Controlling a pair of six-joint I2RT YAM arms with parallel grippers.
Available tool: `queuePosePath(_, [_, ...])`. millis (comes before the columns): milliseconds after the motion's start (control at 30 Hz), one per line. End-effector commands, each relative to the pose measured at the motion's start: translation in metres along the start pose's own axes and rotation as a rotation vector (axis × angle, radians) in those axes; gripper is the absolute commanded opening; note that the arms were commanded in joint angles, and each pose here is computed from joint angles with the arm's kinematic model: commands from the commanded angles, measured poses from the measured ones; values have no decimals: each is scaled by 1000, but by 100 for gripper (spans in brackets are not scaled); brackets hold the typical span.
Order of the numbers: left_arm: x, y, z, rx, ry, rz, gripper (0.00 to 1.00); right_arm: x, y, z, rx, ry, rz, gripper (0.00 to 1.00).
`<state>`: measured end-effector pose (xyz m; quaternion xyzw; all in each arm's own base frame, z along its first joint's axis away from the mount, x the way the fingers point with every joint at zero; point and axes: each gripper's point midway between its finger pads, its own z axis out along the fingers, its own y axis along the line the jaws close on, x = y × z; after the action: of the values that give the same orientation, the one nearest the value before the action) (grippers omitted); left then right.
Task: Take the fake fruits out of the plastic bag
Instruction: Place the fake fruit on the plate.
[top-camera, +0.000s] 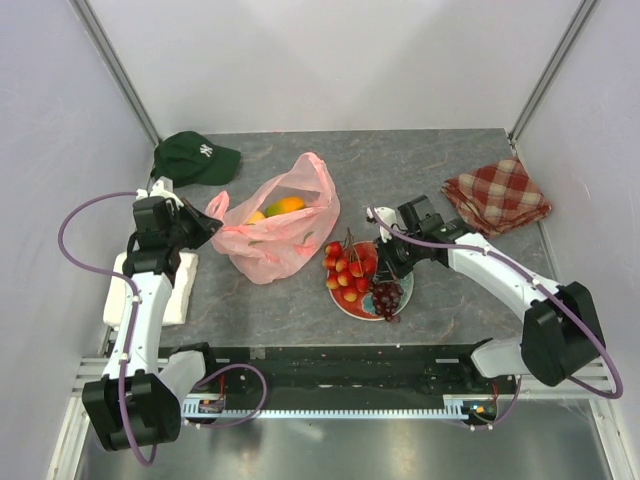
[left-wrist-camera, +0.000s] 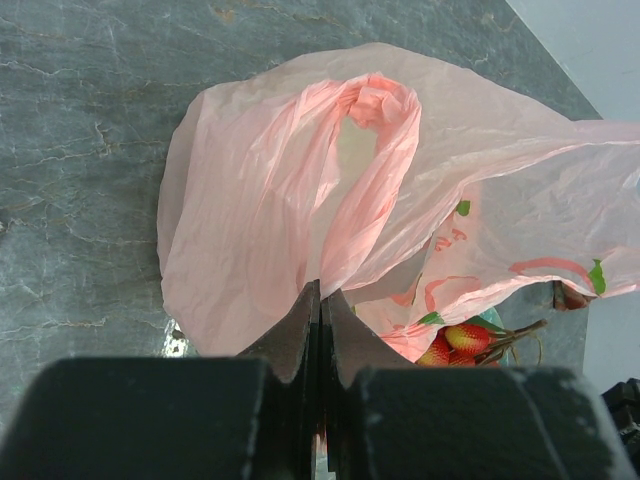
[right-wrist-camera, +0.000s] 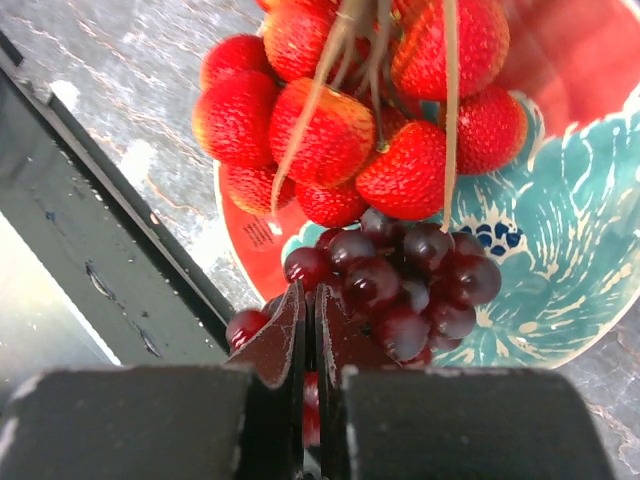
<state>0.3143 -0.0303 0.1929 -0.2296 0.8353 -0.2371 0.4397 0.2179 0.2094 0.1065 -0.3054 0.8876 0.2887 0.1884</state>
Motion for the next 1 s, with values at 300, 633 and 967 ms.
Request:
queuePosePath(300, [-13,-10,-5,37,-40,37,4,-1,-16,2,72,13,8,52])
queuePosePath(633, [-10,-8,-3,37,-31,27,4,-40,-6,-37,83,-9,-100,69])
queuePosePath(967, [-8,-9,-3,42,-25,21,4,41,-12,-56,12,167,-537,34])
